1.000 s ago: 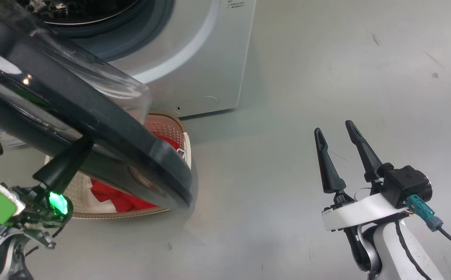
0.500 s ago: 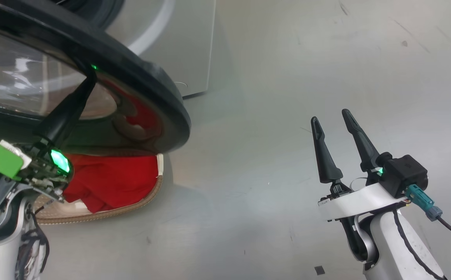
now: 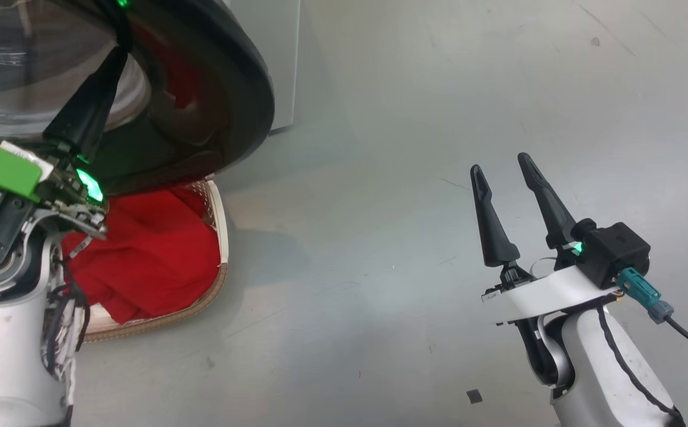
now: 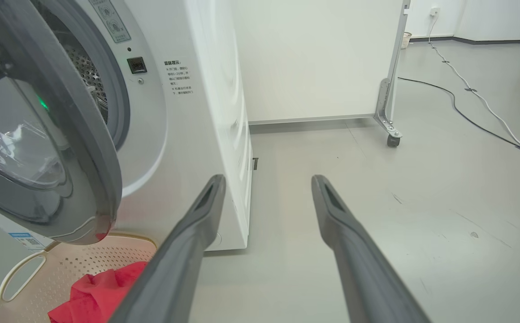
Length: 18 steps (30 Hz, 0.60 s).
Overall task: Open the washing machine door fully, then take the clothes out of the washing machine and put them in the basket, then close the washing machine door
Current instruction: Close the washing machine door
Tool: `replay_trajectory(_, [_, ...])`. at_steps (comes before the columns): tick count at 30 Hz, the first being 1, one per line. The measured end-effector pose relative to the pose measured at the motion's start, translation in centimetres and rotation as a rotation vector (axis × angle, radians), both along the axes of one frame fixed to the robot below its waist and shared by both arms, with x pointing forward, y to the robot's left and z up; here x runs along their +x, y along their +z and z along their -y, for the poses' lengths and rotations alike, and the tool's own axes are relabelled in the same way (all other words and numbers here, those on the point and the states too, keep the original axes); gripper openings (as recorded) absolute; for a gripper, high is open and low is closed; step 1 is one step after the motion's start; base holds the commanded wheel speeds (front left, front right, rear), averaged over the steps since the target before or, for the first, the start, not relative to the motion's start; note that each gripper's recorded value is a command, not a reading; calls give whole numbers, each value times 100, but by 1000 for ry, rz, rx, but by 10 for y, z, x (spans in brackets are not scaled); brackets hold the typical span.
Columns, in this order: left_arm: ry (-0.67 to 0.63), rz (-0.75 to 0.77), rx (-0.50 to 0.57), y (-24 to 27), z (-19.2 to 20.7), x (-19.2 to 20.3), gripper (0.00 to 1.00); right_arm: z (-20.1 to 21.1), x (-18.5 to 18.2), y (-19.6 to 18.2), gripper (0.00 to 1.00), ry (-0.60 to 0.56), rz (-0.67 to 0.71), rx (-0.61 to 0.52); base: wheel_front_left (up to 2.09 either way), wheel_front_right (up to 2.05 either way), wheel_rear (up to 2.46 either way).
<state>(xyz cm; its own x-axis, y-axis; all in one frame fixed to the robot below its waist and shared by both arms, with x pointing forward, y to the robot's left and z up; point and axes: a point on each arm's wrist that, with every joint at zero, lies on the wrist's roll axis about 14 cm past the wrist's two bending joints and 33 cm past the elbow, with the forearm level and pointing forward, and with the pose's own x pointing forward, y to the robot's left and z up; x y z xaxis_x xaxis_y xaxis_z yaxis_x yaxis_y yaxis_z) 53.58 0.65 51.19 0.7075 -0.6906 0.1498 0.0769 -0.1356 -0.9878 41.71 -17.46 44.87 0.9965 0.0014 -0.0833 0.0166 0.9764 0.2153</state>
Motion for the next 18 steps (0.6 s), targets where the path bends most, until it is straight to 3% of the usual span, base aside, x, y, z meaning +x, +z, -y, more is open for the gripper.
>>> replay_trajectory(18, [47,-45,-22,-4,18,33,0,6,4,8,100,-6,25,-11,0,0,0])
